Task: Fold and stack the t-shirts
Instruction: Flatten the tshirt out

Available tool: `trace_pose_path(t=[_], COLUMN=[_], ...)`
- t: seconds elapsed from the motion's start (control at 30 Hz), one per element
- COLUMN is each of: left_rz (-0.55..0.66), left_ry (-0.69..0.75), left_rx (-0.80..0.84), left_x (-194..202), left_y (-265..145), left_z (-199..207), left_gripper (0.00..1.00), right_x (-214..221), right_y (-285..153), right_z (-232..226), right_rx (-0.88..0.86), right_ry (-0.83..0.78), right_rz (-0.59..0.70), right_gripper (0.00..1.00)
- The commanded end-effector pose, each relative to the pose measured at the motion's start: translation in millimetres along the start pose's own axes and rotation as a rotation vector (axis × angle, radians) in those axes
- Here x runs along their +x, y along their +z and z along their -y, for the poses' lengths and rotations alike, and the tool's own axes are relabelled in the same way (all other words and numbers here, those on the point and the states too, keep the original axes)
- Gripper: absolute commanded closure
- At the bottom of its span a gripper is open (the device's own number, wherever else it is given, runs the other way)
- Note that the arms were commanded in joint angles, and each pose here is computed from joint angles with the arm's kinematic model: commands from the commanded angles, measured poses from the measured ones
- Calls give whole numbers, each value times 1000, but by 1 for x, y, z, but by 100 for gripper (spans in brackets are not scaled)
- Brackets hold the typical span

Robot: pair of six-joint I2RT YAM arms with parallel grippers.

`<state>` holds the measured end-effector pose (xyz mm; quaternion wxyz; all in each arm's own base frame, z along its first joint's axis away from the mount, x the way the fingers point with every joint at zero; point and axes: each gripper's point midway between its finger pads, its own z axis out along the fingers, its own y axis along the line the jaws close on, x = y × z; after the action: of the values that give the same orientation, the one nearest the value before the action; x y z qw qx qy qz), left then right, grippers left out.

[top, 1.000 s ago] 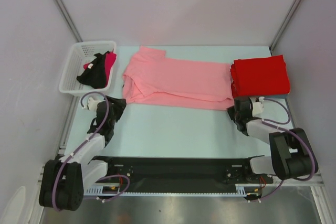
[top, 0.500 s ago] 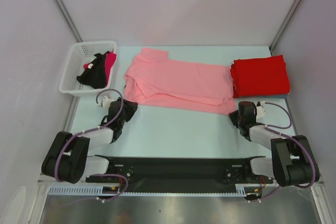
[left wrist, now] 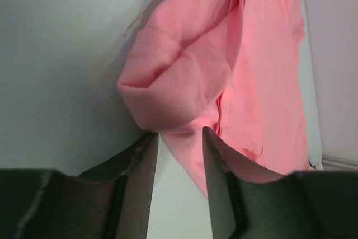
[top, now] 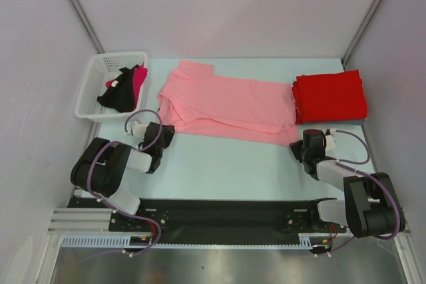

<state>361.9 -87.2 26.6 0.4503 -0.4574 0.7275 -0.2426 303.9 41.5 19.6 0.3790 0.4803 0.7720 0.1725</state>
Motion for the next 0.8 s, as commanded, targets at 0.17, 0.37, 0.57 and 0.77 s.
trace_pose_path(t=[0.17,0.37,0.57,0.77], left_rz=[291,330,277,236], left_ry=[16,25,-37,-37], left_rx=[-134,-176,-193,-141], left_x=[-57,-89,-92,-92], left_y=[10,11,8,-15], left_z=[-5,-14,-26,-20], left_gripper=[60,88,82,77], right_x=[-10,-23,-35,-23], right_y=[-10,-26,-37,-42], right_z=[5,5,12,23], right_rx=[-4,-39,-25,-10], right_ry=[-3,31,20,8], right_rz=[28,55,93,39], right_gripper=[100,100,100,100])
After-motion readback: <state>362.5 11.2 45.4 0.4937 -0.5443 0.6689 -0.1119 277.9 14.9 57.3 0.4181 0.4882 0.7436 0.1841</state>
